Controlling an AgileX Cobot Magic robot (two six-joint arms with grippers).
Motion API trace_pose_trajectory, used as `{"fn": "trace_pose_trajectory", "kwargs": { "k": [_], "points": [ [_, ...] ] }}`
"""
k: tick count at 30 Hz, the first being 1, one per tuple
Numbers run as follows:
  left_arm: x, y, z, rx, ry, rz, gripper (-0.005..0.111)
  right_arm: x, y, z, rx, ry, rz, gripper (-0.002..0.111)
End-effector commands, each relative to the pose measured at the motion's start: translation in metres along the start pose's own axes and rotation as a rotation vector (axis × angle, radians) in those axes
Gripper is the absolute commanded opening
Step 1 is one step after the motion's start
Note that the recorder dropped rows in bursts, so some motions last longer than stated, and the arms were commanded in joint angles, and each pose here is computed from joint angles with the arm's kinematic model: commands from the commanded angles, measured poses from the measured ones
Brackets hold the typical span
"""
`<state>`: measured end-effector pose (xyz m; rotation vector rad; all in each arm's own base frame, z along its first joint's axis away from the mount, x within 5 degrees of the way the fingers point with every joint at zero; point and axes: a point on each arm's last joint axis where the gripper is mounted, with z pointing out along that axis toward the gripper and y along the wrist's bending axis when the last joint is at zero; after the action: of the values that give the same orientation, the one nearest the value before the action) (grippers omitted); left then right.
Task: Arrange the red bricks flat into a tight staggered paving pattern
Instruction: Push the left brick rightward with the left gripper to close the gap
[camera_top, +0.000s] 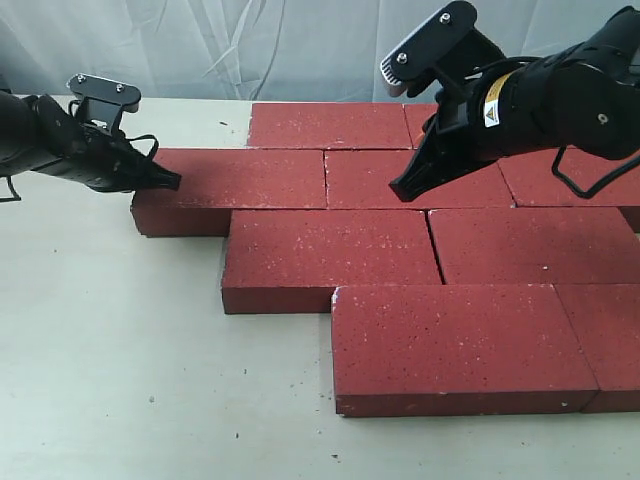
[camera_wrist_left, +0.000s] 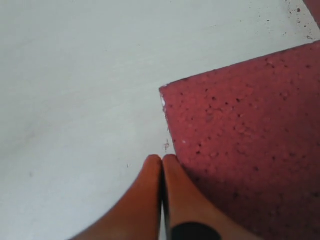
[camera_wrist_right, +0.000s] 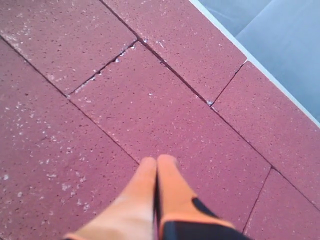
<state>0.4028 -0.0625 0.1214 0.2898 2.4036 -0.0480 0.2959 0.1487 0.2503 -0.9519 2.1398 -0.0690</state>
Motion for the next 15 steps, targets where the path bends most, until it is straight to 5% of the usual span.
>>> {"fn": "trace_pose_trajectory", "kwargs": {
  "k": [1, 15],
  "points": [
    [0.0000, -0.0073, 0.0006, 0.017, 0.009, 0.013, 0.000, 0.0009, -0.0017, -0.0016, 0.007, -0.007, -0.002, -0.001],
    [0.0002, -0.0002, 0.0005, 0.002, 0.005, 0.054, 0.000, 0.0009, -0.0017, -0.0016, 0.007, -0.007, -0.002, -0.001]
  ]
}}
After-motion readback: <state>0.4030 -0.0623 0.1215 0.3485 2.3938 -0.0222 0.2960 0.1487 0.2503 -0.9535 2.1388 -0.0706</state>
